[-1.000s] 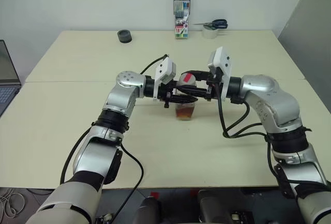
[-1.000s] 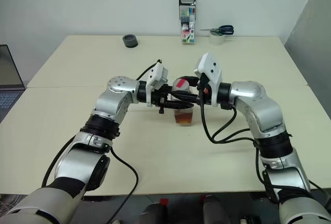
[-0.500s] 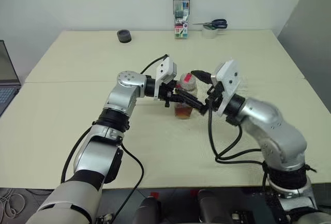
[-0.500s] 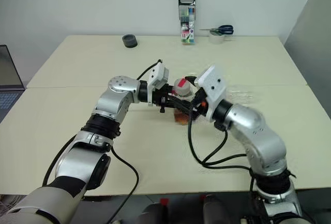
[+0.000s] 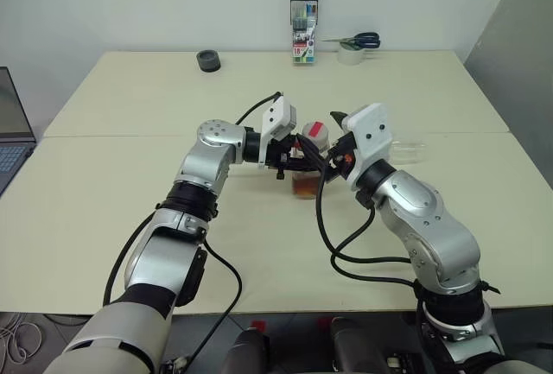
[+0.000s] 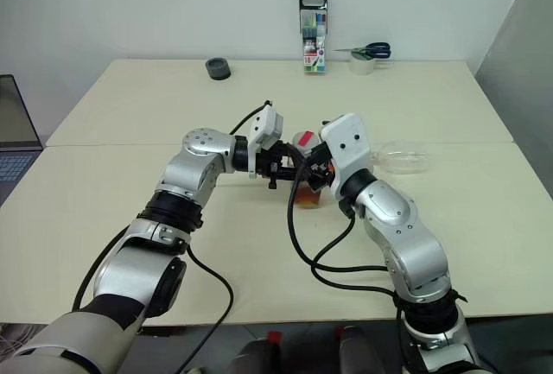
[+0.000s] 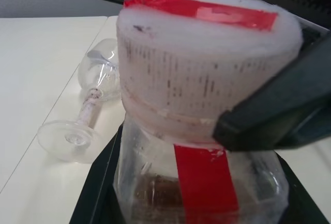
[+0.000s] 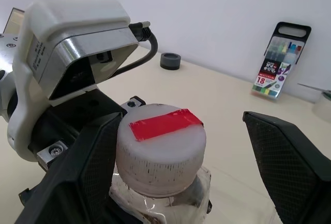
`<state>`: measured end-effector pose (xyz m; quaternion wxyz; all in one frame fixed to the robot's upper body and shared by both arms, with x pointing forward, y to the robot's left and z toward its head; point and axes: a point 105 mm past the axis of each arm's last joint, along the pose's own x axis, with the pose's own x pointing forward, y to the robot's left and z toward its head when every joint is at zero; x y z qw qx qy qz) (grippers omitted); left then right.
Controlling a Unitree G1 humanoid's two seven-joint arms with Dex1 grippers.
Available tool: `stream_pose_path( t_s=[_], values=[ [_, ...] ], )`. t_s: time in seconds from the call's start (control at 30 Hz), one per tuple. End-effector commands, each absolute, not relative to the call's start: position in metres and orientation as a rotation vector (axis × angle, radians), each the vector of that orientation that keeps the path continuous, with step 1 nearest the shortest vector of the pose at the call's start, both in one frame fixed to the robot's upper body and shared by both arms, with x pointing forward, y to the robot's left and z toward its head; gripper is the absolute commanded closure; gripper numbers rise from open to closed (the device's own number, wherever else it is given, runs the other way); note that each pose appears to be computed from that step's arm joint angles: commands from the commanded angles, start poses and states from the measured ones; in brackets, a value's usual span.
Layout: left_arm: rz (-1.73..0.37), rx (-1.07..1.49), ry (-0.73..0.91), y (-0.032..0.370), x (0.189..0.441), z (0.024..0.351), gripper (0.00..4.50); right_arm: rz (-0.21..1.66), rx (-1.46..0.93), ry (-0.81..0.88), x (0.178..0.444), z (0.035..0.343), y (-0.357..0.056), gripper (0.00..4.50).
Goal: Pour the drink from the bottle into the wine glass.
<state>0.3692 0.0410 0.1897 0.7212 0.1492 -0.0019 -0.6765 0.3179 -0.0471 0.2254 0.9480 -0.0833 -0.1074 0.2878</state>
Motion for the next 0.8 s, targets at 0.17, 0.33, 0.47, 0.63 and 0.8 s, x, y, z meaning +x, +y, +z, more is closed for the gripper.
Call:
stream_pose_path(
  t_s=[0.17, 0.33, 0.47, 0.63, 0.8],
  values=[
    [-1.491, 0.365, -0.082, 0.0384, 0.3708, 0.2109, 2.74, 0.554, -0.147, -0.252, 0.318, 0.2319, -0.0546, 0.87],
    [-1.492, 0.366, -0.082, 0.0385, 0.3705, 0.211, 2.74, 0.579, -0.145, -0.244, 0.3171, 0.2291, -0.052, 0.87],
    [-1.493, 0.368, -0.083, 0.039, 0.37, 0.2117, 2.74, 0.609, -0.133, -0.242, 0.3162, 0.2287, -0.0491, 0.87],
    [-1.492, 0.366, -0.086, 0.0389, 0.3696, 0.2125, 2.74, 0.576, -0.071, -0.257, 0.3186, 0.2342, -0.0503, 0.87],
    [-1.488, 0.364, -0.086, 0.0393, 0.3699, 0.2126, 2.74, 0.502, -0.058, -0.265, 0.3231, 0.2378, -0.0542, 0.87]
  ],
)
